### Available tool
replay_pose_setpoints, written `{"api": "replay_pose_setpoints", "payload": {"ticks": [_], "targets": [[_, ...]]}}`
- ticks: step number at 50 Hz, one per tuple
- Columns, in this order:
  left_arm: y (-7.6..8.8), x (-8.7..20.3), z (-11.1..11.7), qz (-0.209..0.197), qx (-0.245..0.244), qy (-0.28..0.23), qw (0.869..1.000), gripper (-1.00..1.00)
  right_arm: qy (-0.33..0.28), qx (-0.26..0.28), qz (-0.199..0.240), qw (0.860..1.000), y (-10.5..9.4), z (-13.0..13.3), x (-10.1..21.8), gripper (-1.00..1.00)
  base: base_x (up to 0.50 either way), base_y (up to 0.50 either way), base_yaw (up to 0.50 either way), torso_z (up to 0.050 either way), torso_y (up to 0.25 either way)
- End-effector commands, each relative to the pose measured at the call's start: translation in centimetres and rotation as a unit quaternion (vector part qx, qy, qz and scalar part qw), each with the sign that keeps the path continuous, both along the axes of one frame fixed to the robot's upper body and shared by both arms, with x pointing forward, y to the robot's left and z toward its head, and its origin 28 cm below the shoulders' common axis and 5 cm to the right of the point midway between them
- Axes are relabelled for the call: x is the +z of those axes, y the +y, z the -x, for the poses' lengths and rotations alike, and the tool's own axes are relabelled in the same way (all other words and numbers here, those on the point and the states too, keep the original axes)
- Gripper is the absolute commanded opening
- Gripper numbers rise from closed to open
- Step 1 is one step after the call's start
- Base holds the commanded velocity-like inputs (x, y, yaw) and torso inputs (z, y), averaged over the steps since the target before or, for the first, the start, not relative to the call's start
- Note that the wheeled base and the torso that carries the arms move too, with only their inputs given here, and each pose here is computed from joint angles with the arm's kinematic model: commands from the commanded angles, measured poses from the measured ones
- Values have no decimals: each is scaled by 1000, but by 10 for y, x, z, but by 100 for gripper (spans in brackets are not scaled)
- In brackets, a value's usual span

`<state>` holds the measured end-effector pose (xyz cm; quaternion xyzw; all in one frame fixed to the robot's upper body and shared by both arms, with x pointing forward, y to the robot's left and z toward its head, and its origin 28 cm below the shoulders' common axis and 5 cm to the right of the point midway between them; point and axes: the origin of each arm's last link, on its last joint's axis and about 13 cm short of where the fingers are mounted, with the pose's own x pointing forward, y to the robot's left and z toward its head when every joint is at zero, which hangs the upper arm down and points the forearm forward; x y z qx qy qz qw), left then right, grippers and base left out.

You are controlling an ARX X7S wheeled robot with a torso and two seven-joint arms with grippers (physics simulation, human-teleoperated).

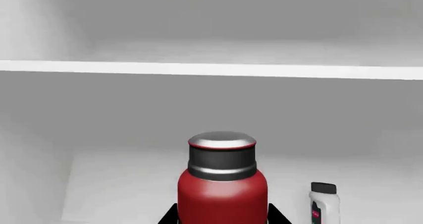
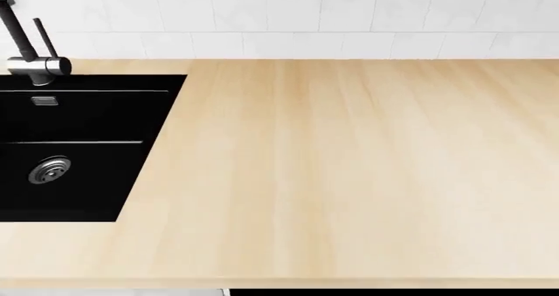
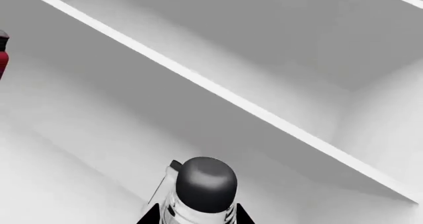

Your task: Pick and place the shaker into the drawer. Then close the cabinet.

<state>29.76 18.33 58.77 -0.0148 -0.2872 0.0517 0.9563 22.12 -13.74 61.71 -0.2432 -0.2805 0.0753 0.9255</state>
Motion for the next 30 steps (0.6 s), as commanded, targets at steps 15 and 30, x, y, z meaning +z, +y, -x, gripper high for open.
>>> {"api": "replay_pose_setpoints", "payload": {"ticks": [15, 30], "targets": [[-1, -7, -10, 6, -5, 15, 1000, -100, 20, 1, 8, 1000, 0, -9, -2, -100, -500, 0, 0, 0, 0], [-11, -57, -39, 24, -88, 101, 991, -100, 97, -24, -3, 995, -7, -38, -24, -100, -133, 10, 0, 0, 0]]}}
